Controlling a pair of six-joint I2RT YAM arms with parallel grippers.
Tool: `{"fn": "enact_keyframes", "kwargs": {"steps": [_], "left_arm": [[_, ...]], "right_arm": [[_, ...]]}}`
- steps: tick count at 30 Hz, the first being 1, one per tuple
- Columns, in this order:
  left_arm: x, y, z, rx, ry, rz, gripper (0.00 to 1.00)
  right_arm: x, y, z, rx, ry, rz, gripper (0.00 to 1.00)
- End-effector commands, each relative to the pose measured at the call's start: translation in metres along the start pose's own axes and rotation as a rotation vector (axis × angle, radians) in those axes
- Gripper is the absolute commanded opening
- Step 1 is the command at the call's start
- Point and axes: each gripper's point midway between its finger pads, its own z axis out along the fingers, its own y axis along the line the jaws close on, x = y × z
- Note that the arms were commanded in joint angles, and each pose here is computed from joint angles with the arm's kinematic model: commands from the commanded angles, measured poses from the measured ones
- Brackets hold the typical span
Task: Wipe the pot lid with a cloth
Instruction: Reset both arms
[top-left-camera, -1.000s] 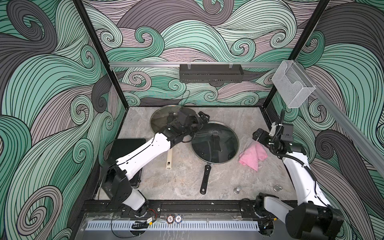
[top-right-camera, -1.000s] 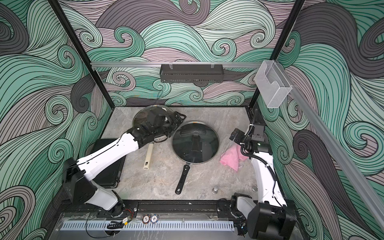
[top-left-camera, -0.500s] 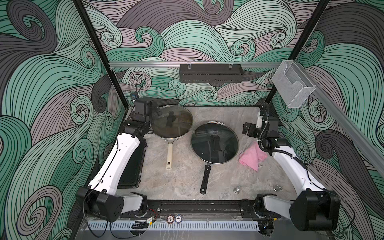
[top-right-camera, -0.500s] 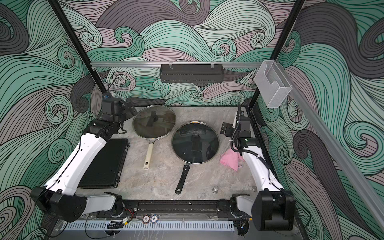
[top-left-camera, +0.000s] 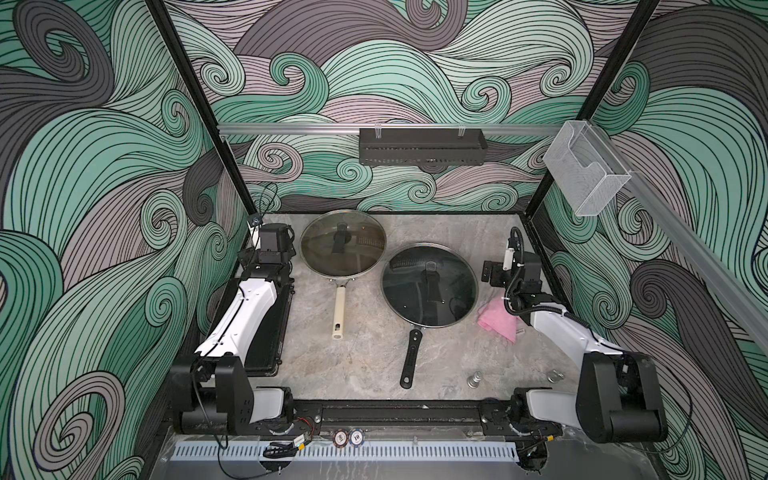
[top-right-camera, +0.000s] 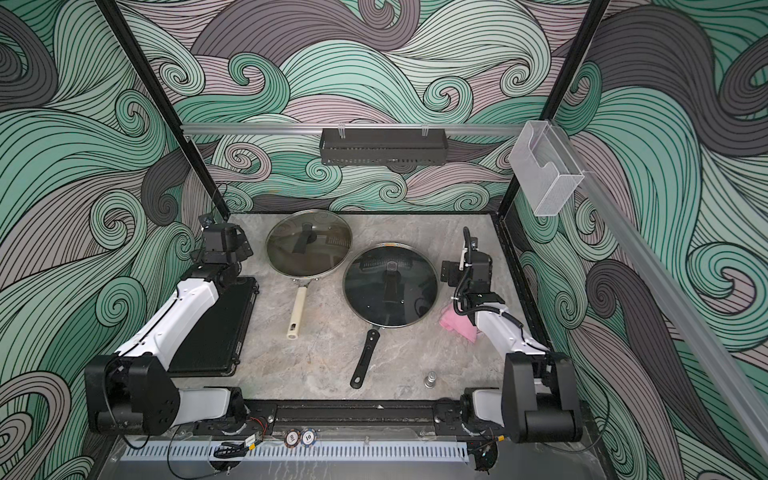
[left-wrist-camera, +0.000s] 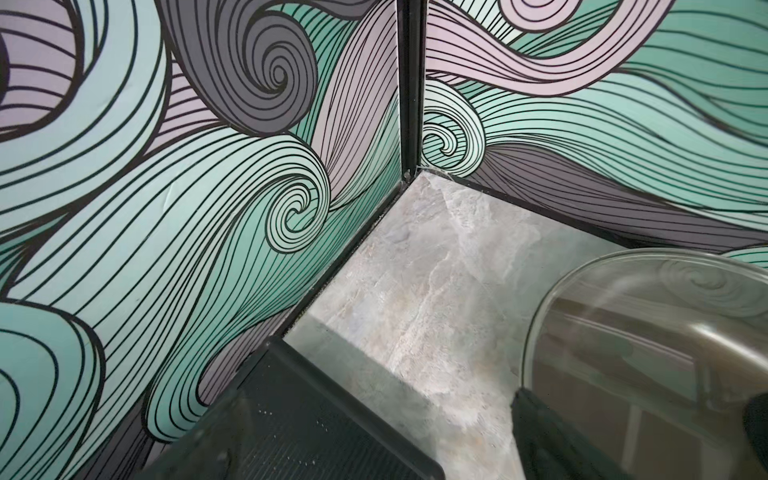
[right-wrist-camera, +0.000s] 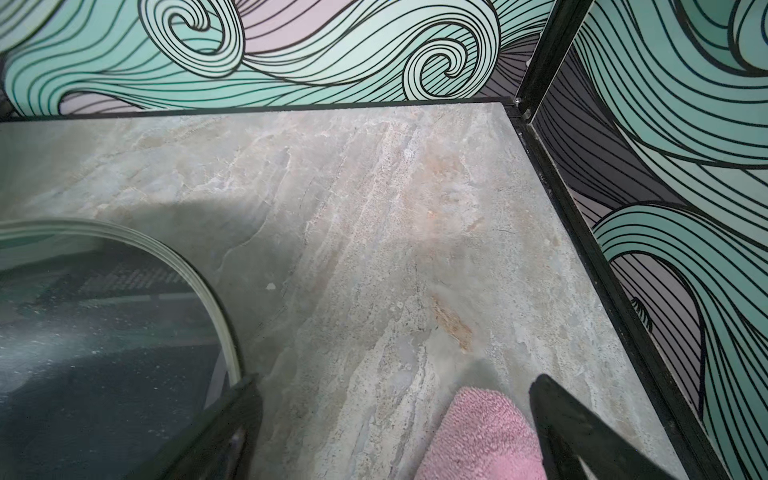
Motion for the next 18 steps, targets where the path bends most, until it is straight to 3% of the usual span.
{"fn": "enact_keyframes", "kwargs": {"steps": [1,6,9,18], "left_arm": [[0.000,-0.001,0.017,-0.026,-0.063,0.048,0.99],[0.044,-0.011,0.030,0.022,0.041,0.038,0.99],[0.069,-0.005,0.030,-0.017,0.057,0.079,0.99],[0.103,-0.019,0.031,0.124,-0.034,0.055,0.99]], "right_arm": [[-0.004,-0.006,0.005,0.044,-0.046,-0.070,0.99],[0.011,-0.014,0.014,0.079,-0.025,-0.070,0.99],[0.020,-0.015,0.017,0.081,-0.017,-0.060,0.99],[0.030,-0.007,0.021,0.018,-0.053,-0.047,0.99]]}}
